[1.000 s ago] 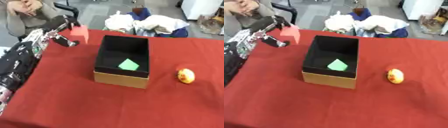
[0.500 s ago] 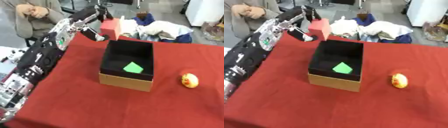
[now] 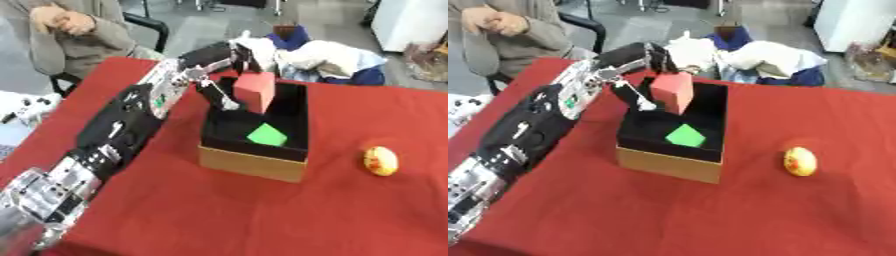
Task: Pick up objects on the table and place them in the box.
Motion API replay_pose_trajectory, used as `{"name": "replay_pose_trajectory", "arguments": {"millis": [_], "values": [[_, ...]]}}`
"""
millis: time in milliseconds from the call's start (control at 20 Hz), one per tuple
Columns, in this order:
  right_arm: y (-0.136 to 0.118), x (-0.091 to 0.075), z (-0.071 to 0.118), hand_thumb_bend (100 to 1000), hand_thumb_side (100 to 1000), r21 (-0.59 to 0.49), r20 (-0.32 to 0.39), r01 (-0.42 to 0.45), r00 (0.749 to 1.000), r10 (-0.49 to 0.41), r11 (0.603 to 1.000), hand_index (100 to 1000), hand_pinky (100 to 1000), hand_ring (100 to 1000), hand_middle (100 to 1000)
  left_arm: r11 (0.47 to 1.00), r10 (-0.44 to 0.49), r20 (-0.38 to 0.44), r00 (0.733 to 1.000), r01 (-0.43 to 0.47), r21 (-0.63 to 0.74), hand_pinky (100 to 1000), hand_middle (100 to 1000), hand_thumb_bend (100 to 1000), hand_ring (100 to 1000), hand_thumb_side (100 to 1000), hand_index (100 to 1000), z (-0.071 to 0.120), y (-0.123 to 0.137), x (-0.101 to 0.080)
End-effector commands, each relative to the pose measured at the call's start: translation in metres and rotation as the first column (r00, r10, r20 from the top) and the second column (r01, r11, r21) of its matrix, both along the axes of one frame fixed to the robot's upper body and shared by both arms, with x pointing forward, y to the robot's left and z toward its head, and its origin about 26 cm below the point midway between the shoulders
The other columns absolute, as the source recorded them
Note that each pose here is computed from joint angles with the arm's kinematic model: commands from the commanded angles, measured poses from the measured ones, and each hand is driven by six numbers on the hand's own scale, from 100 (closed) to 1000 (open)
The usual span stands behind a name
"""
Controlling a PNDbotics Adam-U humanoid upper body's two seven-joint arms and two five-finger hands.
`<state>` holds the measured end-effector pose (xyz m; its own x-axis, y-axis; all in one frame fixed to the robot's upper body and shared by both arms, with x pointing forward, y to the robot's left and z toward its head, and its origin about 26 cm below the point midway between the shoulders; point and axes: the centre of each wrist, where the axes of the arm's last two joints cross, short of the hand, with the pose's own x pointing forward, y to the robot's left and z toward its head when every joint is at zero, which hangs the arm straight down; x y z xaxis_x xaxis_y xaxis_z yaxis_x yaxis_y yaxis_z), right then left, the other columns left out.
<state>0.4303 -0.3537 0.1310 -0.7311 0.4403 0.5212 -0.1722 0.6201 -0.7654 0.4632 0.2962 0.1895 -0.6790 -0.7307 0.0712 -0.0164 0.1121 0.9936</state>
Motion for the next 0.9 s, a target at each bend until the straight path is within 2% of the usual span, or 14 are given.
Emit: {"name": "replay_pose_trajectory", "arguments": {"millis": [50,100,150,200,300,350,450,600,900], "values": [[-0.005,0.001,0.016,100,252,-0.172,0.097,-0.147,0.981,0.166,0.974,677,707,592,573,0.999,-0.013,-0.007,1.000,0.013,0.046,637,627,318,605,438,779,0.004,0.000,-0.001],[-0.006,0.000,0.016,100,252,-0.172,0.096,-0.147,0.982,0.165,0.974,677,707,592,574,0.998,-0.017,-0.012,1.000,0.017,0.059,646,649,342,621,504,793,0.002,0.000,-0.002],[-0.006,0.000,0.016,100,252,-0.172,0.096,-0.147,0.982,0.165,0.974,677,707,592,574,0.997,-0.020,-0.013,1.000,0.020,0.069,646,649,342,621,504,793,0.002,0.001,-0.003],[-0.006,0.000,0.015,100,251,-0.172,0.095,-0.146,0.982,0.163,0.974,677,707,592,574,0.996,-0.023,-0.013,1.000,0.024,0.081,664,693,457,659,758,819,0.003,0.002,-0.004],[-0.008,-0.001,0.014,100,251,-0.172,0.092,-0.142,0.983,0.159,0.975,677,707,592,573,0.994,-0.030,0.000,1.000,0.029,0.104,691,739,584,702,915,842,0.006,0.004,-0.007],[-0.008,-0.001,0.014,100,251,-0.172,0.091,-0.141,0.983,0.158,0.975,677,707,592,573,0.993,-0.032,0.006,0.999,0.032,0.116,699,747,630,711,960,846,0.008,0.005,-0.009],[-0.009,-0.001,0.013,100,252,-0.171,0.091,-0.139,0.984,0.156,0.975,677,707,592,573,0.991,-0.034,0.021,0.999,0.030,0.130,712,758,674,724,1000,853,0.012,0.008,-0.012],[-0.011,-0.002,0.013,100,250,-0.172,0.090,-0.134,0.984,0.151,0.976,677,707,593,574,0.991,-0.035,0.041,0.999,0.030,0.130,734,777,702,748,1000,860,0.018,0.015,-0.019],[-0.015,-0.001,0.017,100,246,-0.181,0.095,-0.120,0.986,0.139,0.976,681,706,597,580,1.000,-0.024,0.111,0.994,0.025,-0.008,725,762,623,736,1000,843,0.043,0.034,-0.045]]}}
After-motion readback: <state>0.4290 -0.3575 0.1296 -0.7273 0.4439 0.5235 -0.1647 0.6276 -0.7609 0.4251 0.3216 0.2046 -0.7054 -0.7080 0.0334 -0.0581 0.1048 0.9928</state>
